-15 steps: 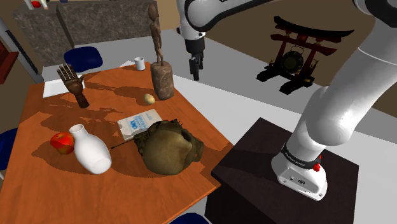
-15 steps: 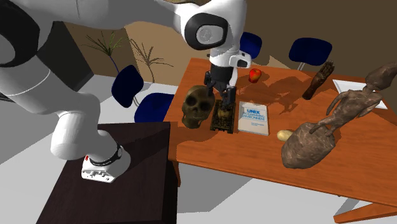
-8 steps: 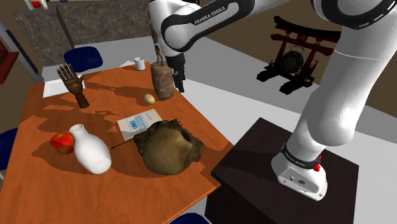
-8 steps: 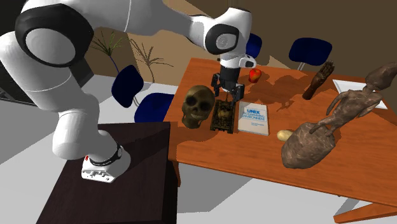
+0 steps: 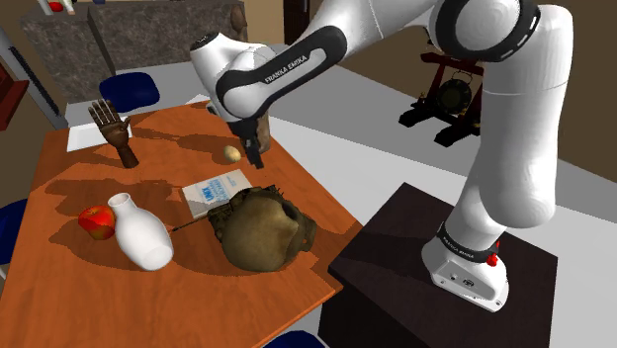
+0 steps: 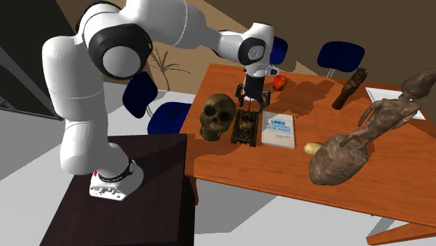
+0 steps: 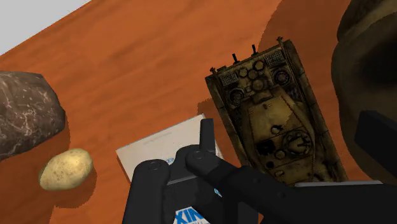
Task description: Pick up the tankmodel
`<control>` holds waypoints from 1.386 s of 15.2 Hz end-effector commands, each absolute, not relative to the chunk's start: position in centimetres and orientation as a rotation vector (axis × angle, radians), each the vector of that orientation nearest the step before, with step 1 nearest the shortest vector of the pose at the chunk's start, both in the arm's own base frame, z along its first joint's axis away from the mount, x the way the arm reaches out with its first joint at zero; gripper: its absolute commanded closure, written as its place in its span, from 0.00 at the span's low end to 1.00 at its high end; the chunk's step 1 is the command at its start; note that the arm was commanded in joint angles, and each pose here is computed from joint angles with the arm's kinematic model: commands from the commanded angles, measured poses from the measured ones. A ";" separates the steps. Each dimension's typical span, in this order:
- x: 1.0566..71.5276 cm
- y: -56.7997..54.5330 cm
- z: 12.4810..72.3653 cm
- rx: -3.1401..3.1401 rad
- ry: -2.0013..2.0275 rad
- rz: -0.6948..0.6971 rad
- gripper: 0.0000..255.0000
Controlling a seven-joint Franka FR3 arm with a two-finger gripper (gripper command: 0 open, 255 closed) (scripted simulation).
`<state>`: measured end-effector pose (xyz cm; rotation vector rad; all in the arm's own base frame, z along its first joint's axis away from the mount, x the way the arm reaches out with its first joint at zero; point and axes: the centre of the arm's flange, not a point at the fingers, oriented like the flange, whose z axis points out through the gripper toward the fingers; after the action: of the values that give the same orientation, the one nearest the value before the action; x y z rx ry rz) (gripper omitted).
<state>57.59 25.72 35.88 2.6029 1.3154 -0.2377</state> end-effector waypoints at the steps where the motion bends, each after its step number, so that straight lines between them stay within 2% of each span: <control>1: 58.4 27.9 34.0 2.554 1.382 -0.249 0.00; 10: 59.4 37.2 25.4 2.322 1.657 -0.300 0.00; 20: 59.4 37.2 21.4 2.322 1.658 -0.300 0.00; 21: 59.4 37.2 21.4 2.322 1.658 -0.300 1.00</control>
<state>59.50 37.23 21.69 2.3230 1.6566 -0.2898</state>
